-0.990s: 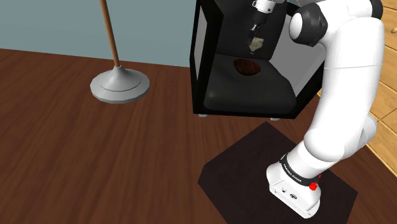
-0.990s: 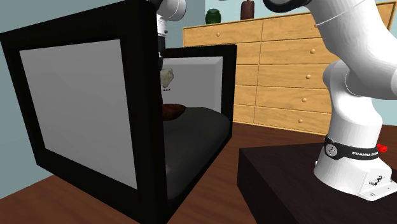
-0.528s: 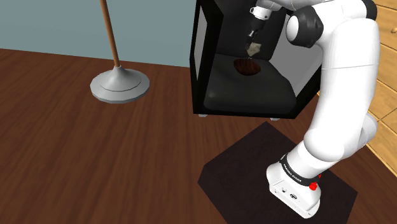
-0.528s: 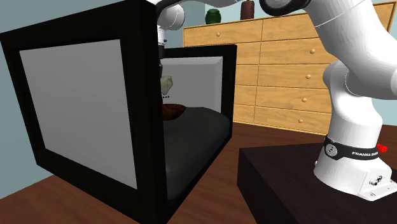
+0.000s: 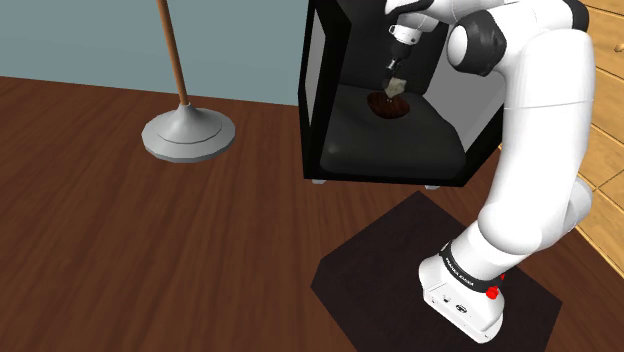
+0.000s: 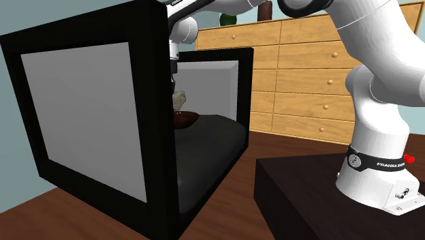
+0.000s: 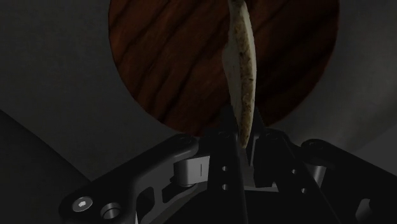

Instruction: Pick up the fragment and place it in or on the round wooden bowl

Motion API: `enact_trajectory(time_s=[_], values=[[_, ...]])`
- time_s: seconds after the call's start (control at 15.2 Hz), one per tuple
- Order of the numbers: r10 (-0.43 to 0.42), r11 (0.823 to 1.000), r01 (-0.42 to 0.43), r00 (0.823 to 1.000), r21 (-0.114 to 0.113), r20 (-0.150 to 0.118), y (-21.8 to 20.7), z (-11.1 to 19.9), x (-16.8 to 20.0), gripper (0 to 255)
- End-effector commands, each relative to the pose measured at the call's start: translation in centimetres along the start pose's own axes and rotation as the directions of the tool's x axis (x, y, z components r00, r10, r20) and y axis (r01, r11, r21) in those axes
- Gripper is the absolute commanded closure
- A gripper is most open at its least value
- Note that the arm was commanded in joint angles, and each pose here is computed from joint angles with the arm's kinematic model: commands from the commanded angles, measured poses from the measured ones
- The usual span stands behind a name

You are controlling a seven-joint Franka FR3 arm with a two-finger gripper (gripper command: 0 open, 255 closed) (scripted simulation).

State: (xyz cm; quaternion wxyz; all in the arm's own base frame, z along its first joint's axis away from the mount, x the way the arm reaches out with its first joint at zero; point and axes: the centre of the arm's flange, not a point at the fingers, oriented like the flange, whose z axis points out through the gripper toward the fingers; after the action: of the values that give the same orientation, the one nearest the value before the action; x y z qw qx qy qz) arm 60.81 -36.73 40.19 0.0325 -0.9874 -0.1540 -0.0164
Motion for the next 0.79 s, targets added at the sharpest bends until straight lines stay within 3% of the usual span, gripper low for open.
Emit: enact_trajectory(time_s=[0.0, 0.46, 0.53, 0.73], values=[[0.0, 1.0, 0.0, 1.0, -0.001, 0.0, 0.09, 0.63, 0.07, 255], [0.0, 1.0, 0.0, 1.0, 0.0, 0.0, 0.09, 0.63, 0.07, 255], [0.0, 1.0, 0.0, 1.0, 0.0, 0.0, 0.09, 0.63, 0.07, 0], [0.0, 1.0, 0.0, 1.0, 0.0, 0.0, 0.09, 0.63, 0.07, 0]])
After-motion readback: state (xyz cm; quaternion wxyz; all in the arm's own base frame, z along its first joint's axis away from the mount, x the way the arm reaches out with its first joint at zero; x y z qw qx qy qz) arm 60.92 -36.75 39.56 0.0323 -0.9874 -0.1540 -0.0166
